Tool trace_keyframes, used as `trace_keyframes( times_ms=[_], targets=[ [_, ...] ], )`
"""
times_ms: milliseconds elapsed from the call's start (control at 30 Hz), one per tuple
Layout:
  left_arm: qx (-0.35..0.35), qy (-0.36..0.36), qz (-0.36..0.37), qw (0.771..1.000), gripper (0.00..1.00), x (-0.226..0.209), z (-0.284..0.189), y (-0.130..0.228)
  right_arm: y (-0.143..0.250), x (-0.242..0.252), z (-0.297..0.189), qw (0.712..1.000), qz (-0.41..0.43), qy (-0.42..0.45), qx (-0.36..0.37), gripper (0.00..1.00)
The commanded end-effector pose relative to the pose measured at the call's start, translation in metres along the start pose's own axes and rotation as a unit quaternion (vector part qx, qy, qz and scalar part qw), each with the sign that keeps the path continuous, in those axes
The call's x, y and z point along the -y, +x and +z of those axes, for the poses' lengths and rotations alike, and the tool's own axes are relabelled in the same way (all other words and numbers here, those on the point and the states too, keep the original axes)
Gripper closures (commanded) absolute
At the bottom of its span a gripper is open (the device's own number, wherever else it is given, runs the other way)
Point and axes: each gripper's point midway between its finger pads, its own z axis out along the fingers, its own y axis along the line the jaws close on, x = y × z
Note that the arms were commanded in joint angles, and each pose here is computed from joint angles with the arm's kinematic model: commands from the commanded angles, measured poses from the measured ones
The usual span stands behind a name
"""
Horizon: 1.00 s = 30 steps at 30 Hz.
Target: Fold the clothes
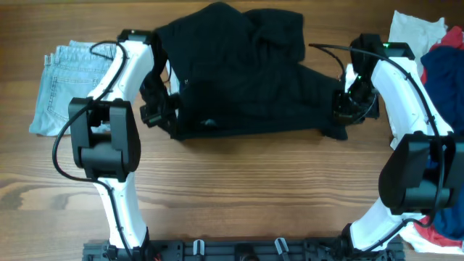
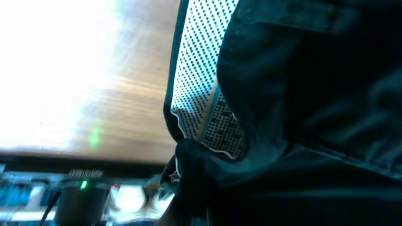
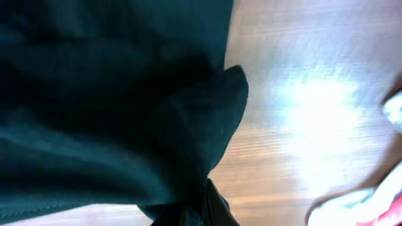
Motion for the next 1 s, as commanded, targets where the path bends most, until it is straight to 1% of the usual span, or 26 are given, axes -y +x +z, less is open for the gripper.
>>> trace_keyframes(
  times_ms=[0,200,300,333,400,433,467,500,567,600,633,767,833,867,900,933,967],
  targets=[
    [0.066,-0.11,-0.028,0.991,0.96,-0.061,-0.014,0.012,0.012,0.041,-0.003,0.997,0.037,0.069,-0.021,0.95],
    [0.066,-0.11,-0.038,0.991,0.96,-0.08,0.01,0.045,0.049,0.03,0.007,0.994,0.033,0.04,-0.099,0.95],
    [0.067,-0.112,-0.057,0.99,0.96,-0.09,0.024,0.057,0.065,0.02,0.018,0.991,0.036,0.01,-0.132,0.82],
    [0.071,-0.111,-0.065,0.989,0.96,-0.091,0.027,0.058,0.07,0.019,0.022,0.989,0.036,0.009,-0.142,0.75],
    [0.077,-0.108,-0.067,0.989,0.96,-0.092,0.028,0.059,0.078,0.02,0.03,0.987,0.037,0.01,-0.156,0.32],
    [0.079,-0.108,-0.066,0.989,0.95,-0.092,0.028,0.059,0.078,0.02,0.035,0.987,0.037,0.01,-0.155,0.16],
    [0.08,-0.107,-0.066,0.989,0.89,-0.092,0.028,0.059,0.078,0.02,0.039,0.987,0.037,0.01,-0.154,0.0],
    [0.08,-0.107,-0.066,0.989,0.83,-0.092,0.028,0.059,0.079,0.02,0.043,0.987,0.039,0.01,-0.153,0.0],
    [0.081,-0.107,-0.066,0.989,0.79,-0.092,0.028,0.058,0.079,0.018,0.048,0.988,0.039,0.006,-0.152,0.0],
    [0.081,-0.106,-0.066,0.989,0.71,-0.091,0.028,0.058,0.079,0.015,0.051,0.988,0.039,-0.004,-0.151,0.0],
    [0.082,-0.106,-0.066,0.989,0.66,-0.091,0.028,0.058,0.079,0.011,0.053,0.988,0.037,-0.017,-0.15,0.0],
    [0.083,-0.106,-0.065,0.989,0.64,-0.091,0.028,0.057,0.081,-0.004,0.062,0.986,0.043,-0.061,-0.152,0.0],
    [0.089,-0.1,-0.064,0.989,0.64,-0.089,0.028,0.054,0.082,-0.009,0.067,0.985,0.045,-0.073,-0.152,0.0],
    [0.093,-0.093,-0.063,0.989,0.65,-0.086,0.028,0.051,0.081,-0.009,0.07,0.985,0.045,-0.074,-0.148,0.02],
    [0.1,-0.089,-0.062,0.989,0.66,-0.084,0.027,0.048,0.079,-0.011,0.072,0.985,0.045,-0.08,-0.143,0.05],
    [0.111,-0.083,-0.06,0.988,0.66,-0.082,0.027,0.042,0.077,-0.014,0.073,0.985,0.046,-0.088,-0.139,0.16],
    [0.119,-0.074,-0.058,0.988,0.67,-0.078,0.026,0.037,0.074,-0.018,0.073,0.985,0.047,-0.1,-0.134,0.3]
  ],
)
